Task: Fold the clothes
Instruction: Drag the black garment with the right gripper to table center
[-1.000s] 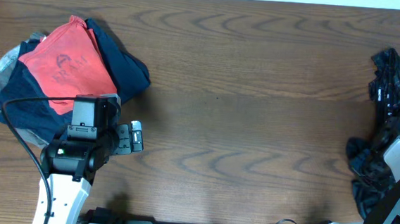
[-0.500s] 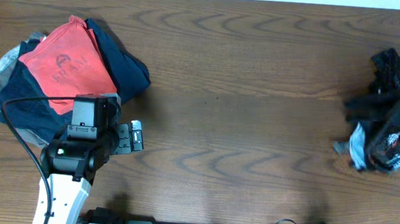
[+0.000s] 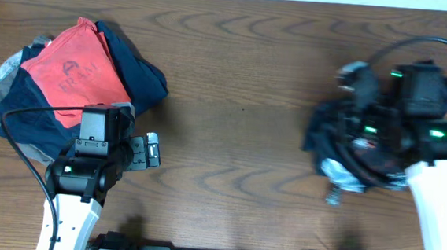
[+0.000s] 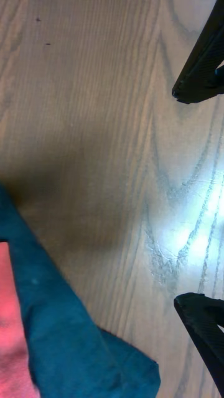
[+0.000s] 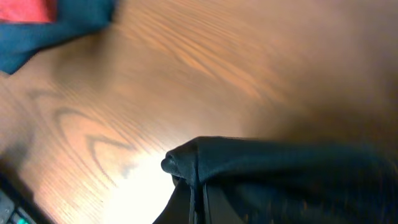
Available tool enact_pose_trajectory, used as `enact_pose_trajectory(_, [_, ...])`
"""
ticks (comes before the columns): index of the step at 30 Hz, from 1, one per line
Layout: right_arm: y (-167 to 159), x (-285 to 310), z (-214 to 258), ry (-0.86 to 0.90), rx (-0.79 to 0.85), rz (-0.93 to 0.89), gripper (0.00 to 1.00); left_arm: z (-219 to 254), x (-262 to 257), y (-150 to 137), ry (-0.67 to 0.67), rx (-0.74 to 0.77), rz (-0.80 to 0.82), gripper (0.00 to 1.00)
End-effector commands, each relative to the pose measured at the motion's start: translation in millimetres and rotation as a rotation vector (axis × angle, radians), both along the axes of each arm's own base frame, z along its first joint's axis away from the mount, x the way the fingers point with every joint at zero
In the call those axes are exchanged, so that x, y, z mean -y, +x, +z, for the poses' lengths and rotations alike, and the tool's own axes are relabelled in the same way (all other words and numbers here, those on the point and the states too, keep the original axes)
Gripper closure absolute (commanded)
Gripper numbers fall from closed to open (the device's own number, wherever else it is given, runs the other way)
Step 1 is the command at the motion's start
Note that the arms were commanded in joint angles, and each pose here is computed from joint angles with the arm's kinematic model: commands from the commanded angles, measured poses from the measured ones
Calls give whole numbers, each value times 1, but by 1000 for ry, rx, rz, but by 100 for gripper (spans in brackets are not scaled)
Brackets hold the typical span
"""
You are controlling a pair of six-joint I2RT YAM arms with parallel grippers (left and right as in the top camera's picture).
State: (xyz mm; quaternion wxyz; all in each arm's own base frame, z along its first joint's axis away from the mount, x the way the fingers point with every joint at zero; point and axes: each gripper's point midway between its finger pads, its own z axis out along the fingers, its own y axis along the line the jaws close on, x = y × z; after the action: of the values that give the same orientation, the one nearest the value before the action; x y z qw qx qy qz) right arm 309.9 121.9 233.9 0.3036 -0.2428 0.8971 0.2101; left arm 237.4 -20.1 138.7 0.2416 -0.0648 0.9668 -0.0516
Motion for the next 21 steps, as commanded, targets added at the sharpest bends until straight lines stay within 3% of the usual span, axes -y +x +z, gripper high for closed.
enact_pose_trajectory(1, [-7, -63, -9, 42, 32, 229, 97, 8, 0, 7, -4, 30, 7, 2])
enact_pose_trajectory(3, [-3, -89, -17, 32, 55, 292, 91, 9, 0, 8, -5, 37, 7, 2])
enact_pose_trajectory(5, [11, -96, -32, -24, 53, 238, 76, 10, 0, 8, -8, 39, 6, 2])
enact_pose_trajectory(9, [52, -39, -54, -196, 8, -256, 59, 12, 11, 10, -63, 50, -26, 2])
enact_pose_trajectory(12, [59, 14, -53, -260, -7, -571, 39, 21, 26, 19, -138, 97, -72, 2])
enact_pose_trajectory(13, [57, 24, -50, -260, -15, -609, 36, 25, 32, 23, -167, 120, -93, 2])
enact_pose_trajectory(15, [51, 42, -46, -267, -30, -648, 10, 32, 43, 32, -219, 163, -131, 2])
enact_pose_trajectory(16, [48, 52, -44, -271, -38, -670, 4, 33, 46, 37, -231, 175, -141, 2])
enact_pose_trajectory(21, [27, 96, -41, -274, -120, -769, 1, 19, 62, 59, -246, 163, -188, 2])
